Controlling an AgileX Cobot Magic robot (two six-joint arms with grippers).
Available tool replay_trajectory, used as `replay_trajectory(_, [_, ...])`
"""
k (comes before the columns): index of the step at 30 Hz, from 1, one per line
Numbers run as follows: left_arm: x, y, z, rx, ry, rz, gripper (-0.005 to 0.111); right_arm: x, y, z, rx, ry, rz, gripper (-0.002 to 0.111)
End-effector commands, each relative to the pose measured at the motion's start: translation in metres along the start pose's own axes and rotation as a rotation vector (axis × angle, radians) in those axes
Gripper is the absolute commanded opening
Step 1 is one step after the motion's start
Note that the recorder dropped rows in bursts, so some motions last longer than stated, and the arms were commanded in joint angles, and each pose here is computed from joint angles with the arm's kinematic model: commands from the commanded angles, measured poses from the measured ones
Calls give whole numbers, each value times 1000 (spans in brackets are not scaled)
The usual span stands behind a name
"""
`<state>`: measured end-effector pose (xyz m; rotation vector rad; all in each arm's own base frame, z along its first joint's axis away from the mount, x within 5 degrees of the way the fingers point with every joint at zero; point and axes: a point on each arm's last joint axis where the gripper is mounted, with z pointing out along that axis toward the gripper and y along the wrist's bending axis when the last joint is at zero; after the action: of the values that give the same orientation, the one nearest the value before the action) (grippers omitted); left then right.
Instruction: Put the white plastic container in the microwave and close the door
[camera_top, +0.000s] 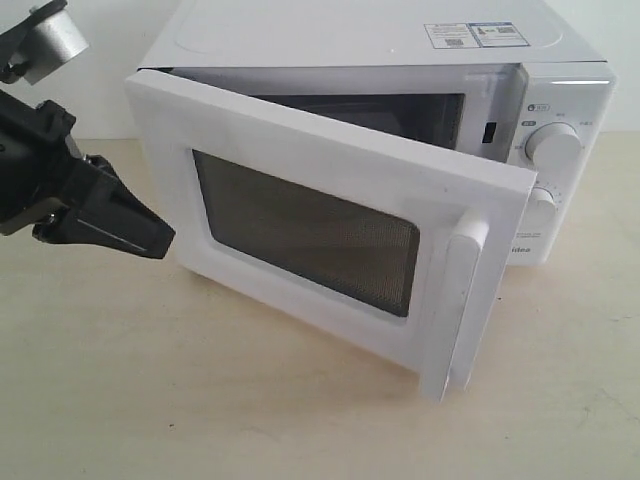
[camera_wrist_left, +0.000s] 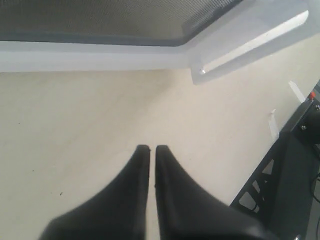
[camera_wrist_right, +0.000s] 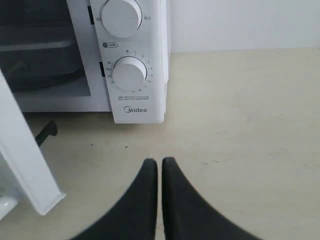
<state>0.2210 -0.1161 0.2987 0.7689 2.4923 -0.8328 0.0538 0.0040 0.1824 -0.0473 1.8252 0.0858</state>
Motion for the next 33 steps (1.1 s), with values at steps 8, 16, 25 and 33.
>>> replay_trajectory(8, [0, -3, 1, 26, -3, -5, 4, -1, 0, 0, 7, -8, -7, 0])
replay_trajectory(16, [0, -5, 0, 43, -1, -12, 4, -1, 0, 0, 7, -8, -7, 0])
replay_trajectory(25, [1, -5, 0, 48, 6, -12, 4, -1, 0, 0, 7, -8, -7, 0])
replay_trajectory(33, [1, -5, 0, 49, 7, 2, 4, -2, -1, 0, 11, -17, -39, 0])
